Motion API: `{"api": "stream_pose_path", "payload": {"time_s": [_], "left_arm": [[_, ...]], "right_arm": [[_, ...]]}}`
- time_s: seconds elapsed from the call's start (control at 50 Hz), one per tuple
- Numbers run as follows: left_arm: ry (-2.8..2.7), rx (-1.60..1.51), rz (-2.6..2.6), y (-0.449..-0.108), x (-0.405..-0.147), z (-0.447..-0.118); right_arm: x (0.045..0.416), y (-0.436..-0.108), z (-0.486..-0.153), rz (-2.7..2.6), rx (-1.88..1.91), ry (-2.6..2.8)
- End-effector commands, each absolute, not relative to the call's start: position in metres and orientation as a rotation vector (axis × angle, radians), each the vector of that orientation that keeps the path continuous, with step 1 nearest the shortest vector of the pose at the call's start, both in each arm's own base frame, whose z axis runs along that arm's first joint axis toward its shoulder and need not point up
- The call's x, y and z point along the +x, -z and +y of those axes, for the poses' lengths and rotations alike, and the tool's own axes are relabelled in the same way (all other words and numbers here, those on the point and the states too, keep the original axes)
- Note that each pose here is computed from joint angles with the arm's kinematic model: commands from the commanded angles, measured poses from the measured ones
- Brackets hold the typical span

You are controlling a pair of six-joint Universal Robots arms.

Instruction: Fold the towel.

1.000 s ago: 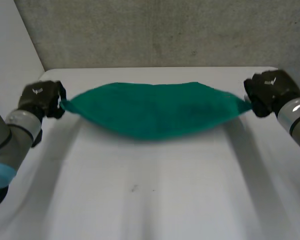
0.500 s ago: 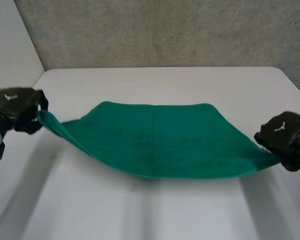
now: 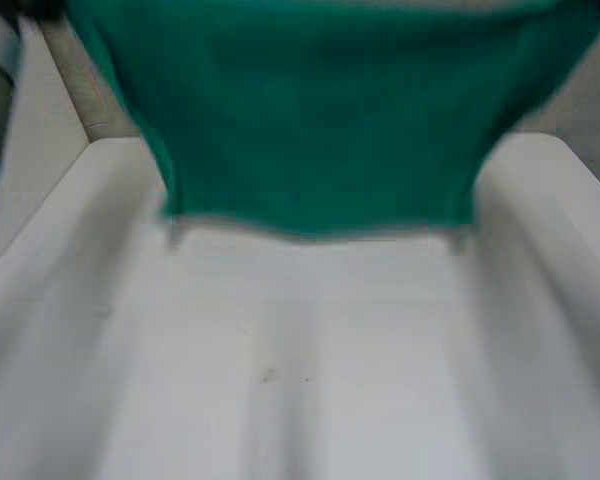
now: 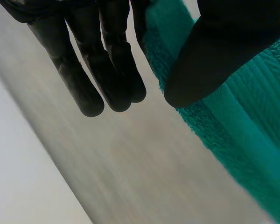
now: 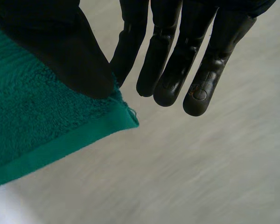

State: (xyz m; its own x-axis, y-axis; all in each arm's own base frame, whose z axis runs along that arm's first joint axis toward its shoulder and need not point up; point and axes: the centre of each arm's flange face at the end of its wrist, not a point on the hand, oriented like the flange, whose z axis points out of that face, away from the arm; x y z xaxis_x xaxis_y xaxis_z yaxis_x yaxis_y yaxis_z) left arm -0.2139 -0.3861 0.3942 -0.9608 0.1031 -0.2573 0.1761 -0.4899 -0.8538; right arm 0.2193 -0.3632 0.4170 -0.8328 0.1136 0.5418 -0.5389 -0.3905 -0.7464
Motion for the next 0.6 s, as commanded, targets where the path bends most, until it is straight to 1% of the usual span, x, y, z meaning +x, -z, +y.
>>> {"api": "stream_pose_path", "payload": {"time_s": [0.02,0.04,0.06,0.08,0.1,0.12,0.14,0.16,0.18,0.2,0.22,0.24,0.26,0.28,0.3,0.32,0.34,0.36,0.38,0.4,0.42,0.44,0.46,0.5,0.52,0.56,0.58,0.6], "left_arm": [[2.844,0.234,1.357,-0.431,-0.203,-0.381],[2.844,0.234,1.357,-0.431,-0.203,-0.381],[2.825,0.244,1.398,-0.422,-0.203,-0.382],[2.764,0.287,1.518,-0.392,-0.204,-0.385],[2.741,0.300,1.558,-0.381,-0.203,-0.386],[2.716,0.310,1.601,-0.371,-0.202,-0.386],[2.666,0.342,1.692,-0.349,-0.201,-0.386],[2.641,0.361,1.738,-0.338,-0.200,-0.385],[2.616,0.380,1.787,-0.326,-0.200,-0.384],[2.616,0.381,1.787,-0.326,-0.200,-0.384],[2.540,0.441,1.927,-0.292,-0.200,-0.377],[2.517,0.464,1.967,-0.282,-0.201,-0.374],[2.517,0.464,1.968,-0.282,-0.201,-0.374],[2.490,0.482,2.010,-0.272,-0.202,-0.371],[2.443,0.507,2.084,-0.253,-0.202,-0.366],[2.390,0.526,2.156,-0.235,-0.202,-0.361],[2.369,0.534,2.184,-0.227,-0.202,-0.359],[2.342,0.538,2.216,-0.218,-0.202,-0.358],[2.289,0.553,2.274,-0.201,-0.202,-0.354],[2.264,0.557,2.298,-0.194,-0.202,-0.352],[2.263,0.557,2.298,-0.194,-0.202,-0.352],[2.210,0.564,2.352,-0.180,-0.201,-0.347],[2.209,0.564,2.353,-0.179,-0.201,-0.347],[2.195,0.565,2.367,-0.176,-0.201,-0.346],[2.149,0.565,2.405,-0.169,-0.199,-0.340],[2.115,0.560,2.432,-0.166,-0.196,-0.335],[2.115,0.560,2.432,-0.166,-0.196,-0.334],[2.041,0.551,2.478,-0.162,-0.189,-0.326]], "right_arm": [[0.214,-0.457,-0.340,-1.244,0.445,-2.434],[0.214,-0.442,-0.341,-1.298,0.482,-2.406],[0.216,-0.424,-0.341,-1.358,0.527,-2.374],[0.217,-0.414,-0.341,-1.392,0.552,-2.355],[0.217,-0.405,-0.340,-1.422,0.576,-2.338],[0.217,-0.387,-0.338,-1.483,0.623,-2.305],[0.218,-0.378,-0.337,-1.512,0.651,-2.289],[0.218,-0.378,-0.337,-1.513,0.651,-2.289],[0.218,-0.368,-0.336,-1.543,0.678,-2.270],[0.218,-0.335,-0.333,-1.645,0.760,-2.203],[0.218,-0.335,-0.333,-1.646,0.761,-2.203],[0.218,-0.325,-0.331,-1.678,0.785,-2.183],[0.219,-0.306,-0.327,-1.732,0.836,-2.147],[0.218,-0.289,-0.323,-1.792,0.871,-2.107],[0.218,-0.289,-0.323,-1.792,0.872,-2.106],[0.218,-0.281,-0.321,-1.820,0.886,-2.086],[0.218,-0.256,-0.317,-1.900,0.925,-2.020],[0.218,-0.256,-0.317,-1.901,0.926,-2.019],[0.217,-0.245,-0.316,-1.934,0.939,-1.989],[0.217,-0.226,-0.316,-1.992,0.966,-1.930],[0.217,-0.216,-0.317,-2.021,0.973,-1.898],[0.216,-0.201,-0.317,-2.066,0.987,-1.845],[0.216,-0.201,-0.317,-2.066,0.988,-1.844],[0.215,-0.186,-0.316,-2.108,1.005,-1.787],[0.215,-0.186,-0.316,-2.108,1.005,-1.787],[0.213,-0.176,-0.310,-2.158,1.034,-1.714],[0.212,-0.176,-0.305,-2.181,1.059,-1.670],[0.211,-0.177,-0.301,-2.195,1.073,-1.640]]}}
